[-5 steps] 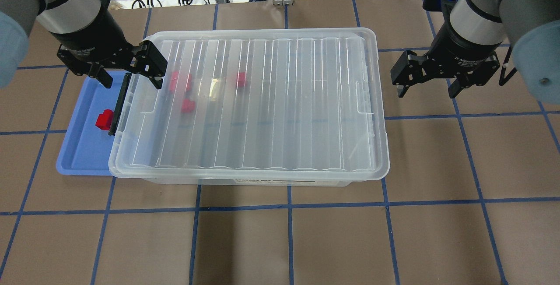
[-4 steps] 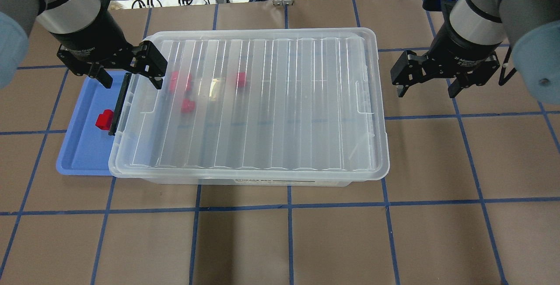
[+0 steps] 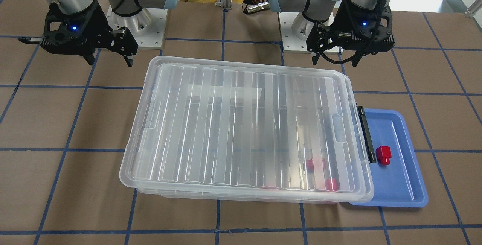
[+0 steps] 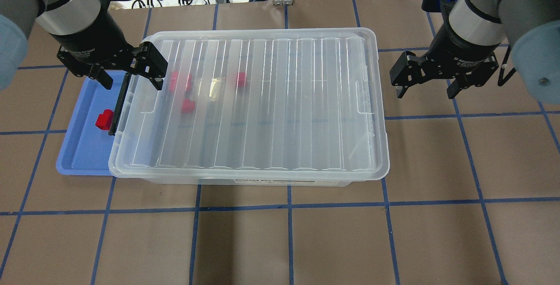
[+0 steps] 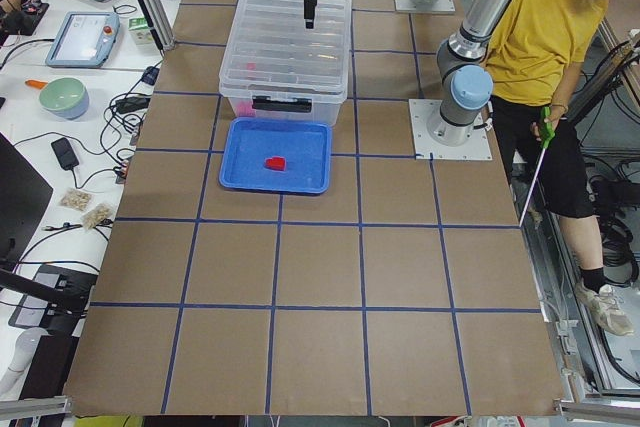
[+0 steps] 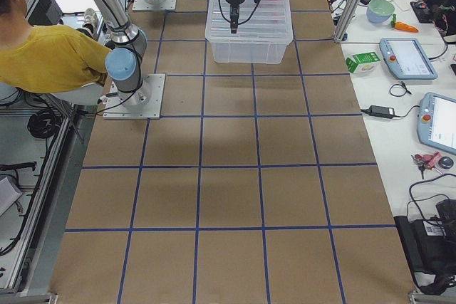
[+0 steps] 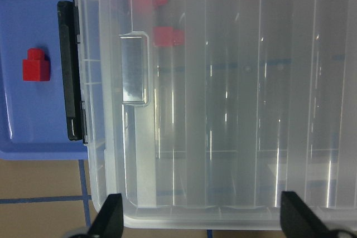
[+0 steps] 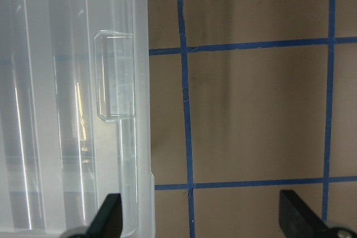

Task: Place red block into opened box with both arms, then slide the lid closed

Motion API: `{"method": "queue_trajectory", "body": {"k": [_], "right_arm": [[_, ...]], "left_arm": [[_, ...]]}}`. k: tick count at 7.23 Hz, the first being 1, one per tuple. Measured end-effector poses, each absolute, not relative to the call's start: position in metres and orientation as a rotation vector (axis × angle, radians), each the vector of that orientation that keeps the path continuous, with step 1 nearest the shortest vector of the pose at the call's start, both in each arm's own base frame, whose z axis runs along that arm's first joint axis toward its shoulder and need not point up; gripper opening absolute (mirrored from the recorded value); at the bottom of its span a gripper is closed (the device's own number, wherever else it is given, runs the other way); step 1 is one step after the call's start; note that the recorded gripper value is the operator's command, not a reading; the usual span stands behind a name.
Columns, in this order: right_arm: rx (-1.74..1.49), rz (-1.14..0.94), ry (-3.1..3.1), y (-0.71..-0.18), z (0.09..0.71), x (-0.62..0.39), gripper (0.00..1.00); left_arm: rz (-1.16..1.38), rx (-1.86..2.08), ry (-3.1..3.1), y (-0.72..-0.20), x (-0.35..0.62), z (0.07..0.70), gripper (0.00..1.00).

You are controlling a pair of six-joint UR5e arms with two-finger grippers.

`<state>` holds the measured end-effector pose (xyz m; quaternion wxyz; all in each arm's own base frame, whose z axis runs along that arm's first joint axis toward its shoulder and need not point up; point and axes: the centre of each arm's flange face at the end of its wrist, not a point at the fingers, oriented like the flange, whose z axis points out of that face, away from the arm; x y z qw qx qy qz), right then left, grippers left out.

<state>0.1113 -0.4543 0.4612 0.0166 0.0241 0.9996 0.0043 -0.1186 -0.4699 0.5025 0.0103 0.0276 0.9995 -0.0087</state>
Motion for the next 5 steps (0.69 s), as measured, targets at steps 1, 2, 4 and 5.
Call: {"method": "queue_trajectory", "body": {"k": [1, 2, 4, 5], "right_arm": [[0.076, 0.035, 3.103, -0.456, 0.454, 0.111, 1.00], [0.079, 0.059, 3.100, -0.457, 0.444, 0.111, 1.00], [0.095, 0.035, 3.095, -0.477, 0.420, 0.112, 1.00], [0.117, 0.017, 3.094, -0.490, 0.407, 0.113, 1.00]], "left_arm": [[-0.027, 0.086, 3.119, -0.469, -0.119, 0.503, 1.00], [-0.024, 0.089, 3.118, -0.469, -0.119, 0.502, 1.00], [-0.016, 0.092, 3.121, -0.466, -0.119, 0.499, 1.00], [-0.017, 0.090, 3.122, -0.464, -0.119, 0.499, 1.00]]}}
